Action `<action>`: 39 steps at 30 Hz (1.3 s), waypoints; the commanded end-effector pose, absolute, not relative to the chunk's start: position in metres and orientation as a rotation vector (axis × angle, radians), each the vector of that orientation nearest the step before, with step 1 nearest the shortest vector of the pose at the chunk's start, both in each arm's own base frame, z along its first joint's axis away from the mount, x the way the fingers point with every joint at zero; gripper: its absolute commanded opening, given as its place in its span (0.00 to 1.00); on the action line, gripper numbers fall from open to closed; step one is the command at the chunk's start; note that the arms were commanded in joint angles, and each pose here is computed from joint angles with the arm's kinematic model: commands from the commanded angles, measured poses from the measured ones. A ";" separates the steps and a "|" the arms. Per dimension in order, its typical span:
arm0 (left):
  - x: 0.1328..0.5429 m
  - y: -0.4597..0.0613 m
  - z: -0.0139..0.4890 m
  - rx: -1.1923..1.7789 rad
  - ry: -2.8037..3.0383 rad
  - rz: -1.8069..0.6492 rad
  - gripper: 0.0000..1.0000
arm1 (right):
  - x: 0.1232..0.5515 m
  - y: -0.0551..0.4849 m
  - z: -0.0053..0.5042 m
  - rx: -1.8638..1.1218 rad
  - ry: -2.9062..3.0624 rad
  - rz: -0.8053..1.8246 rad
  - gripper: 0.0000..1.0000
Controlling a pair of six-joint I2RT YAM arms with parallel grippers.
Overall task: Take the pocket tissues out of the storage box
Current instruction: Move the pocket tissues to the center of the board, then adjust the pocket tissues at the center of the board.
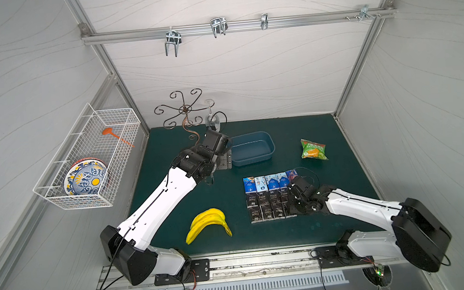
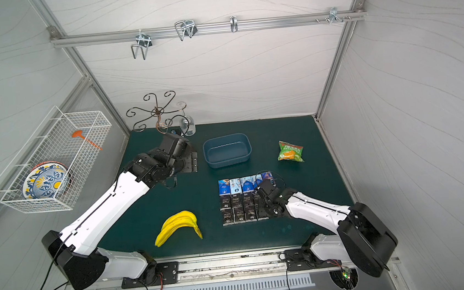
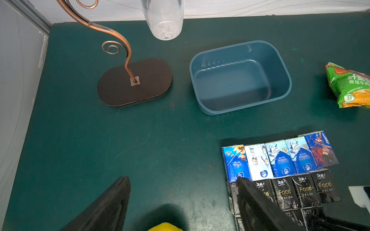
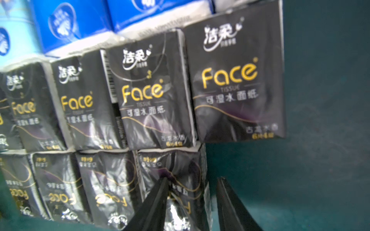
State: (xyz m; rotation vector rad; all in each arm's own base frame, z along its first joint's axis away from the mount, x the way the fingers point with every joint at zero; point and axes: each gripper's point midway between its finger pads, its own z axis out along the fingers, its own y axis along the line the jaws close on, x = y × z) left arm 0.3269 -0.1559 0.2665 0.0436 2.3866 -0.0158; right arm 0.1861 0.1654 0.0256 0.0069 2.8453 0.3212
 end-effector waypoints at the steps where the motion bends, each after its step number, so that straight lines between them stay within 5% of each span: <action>1: 0.334 -0.159 0.281 0.022 2.341 -0.032 0.87 | 0.182 0.161 0.017 0.015 2.880 0.294 0.45; 39: 0.330 -0.150 0.289 0.032 2.325 0.015 0.88 | 0.211 0.187 0.093 -0.036 2.721 0.436 0.57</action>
